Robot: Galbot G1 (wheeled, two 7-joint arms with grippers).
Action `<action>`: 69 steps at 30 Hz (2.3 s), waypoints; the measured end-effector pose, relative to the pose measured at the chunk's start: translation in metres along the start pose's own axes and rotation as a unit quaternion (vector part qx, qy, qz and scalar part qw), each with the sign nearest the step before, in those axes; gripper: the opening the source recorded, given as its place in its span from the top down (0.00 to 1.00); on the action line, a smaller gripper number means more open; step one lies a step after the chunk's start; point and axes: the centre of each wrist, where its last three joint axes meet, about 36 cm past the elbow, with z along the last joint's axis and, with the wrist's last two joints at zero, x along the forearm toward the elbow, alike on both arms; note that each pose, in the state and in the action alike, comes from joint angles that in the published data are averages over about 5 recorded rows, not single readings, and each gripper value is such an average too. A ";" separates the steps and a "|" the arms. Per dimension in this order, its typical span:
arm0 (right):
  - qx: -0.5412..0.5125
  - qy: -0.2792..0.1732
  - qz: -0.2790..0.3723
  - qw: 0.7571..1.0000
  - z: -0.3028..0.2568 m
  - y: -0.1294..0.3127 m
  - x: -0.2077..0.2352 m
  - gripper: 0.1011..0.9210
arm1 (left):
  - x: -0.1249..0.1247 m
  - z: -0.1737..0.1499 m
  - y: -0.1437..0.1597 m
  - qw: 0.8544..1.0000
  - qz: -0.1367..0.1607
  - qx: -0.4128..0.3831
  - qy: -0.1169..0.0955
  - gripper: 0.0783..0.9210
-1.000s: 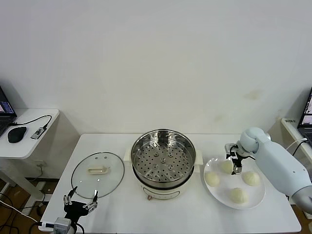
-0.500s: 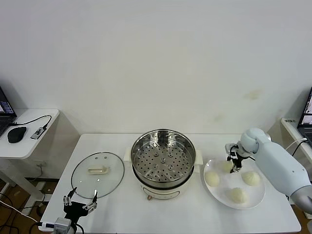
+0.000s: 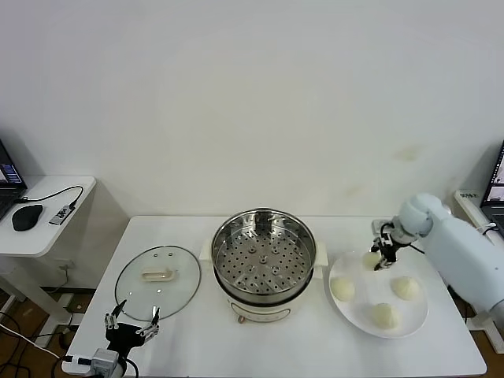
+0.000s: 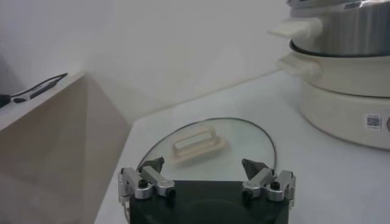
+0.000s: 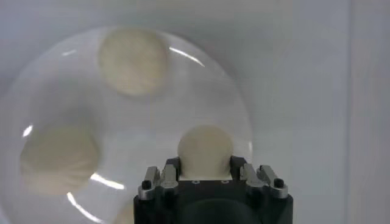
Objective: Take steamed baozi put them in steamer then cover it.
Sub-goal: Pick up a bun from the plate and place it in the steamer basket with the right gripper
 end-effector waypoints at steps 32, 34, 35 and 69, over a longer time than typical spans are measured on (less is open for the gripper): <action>0.506 -0.140 -0.024 0.851 -0.225 -0.099 0.058 0.49 | 0.013 -0.005 0.013 0.999 -0.052 -0.009 0.003 0.12; 0.537 -0.133 -0.028 0.833 -0.234 -0.092 0.051 0.49 | 0.014 -0.005 0.012 0.999 -0.052 -0.008 0.004 0.12; 0.551 -0.130 -0.029 0.824 -0.239 -0.089 0.048 0.49 | 0.014 -0.005 0.012 0.999 -0.052 -0.008 0.004 0.12; 0.672 -0.055 -0.028 0.738 -0.296 -0.061 -0.041 0.49 | 0.007 0.000 0.005 0.999 -0.048 -0.004 0.009 0.12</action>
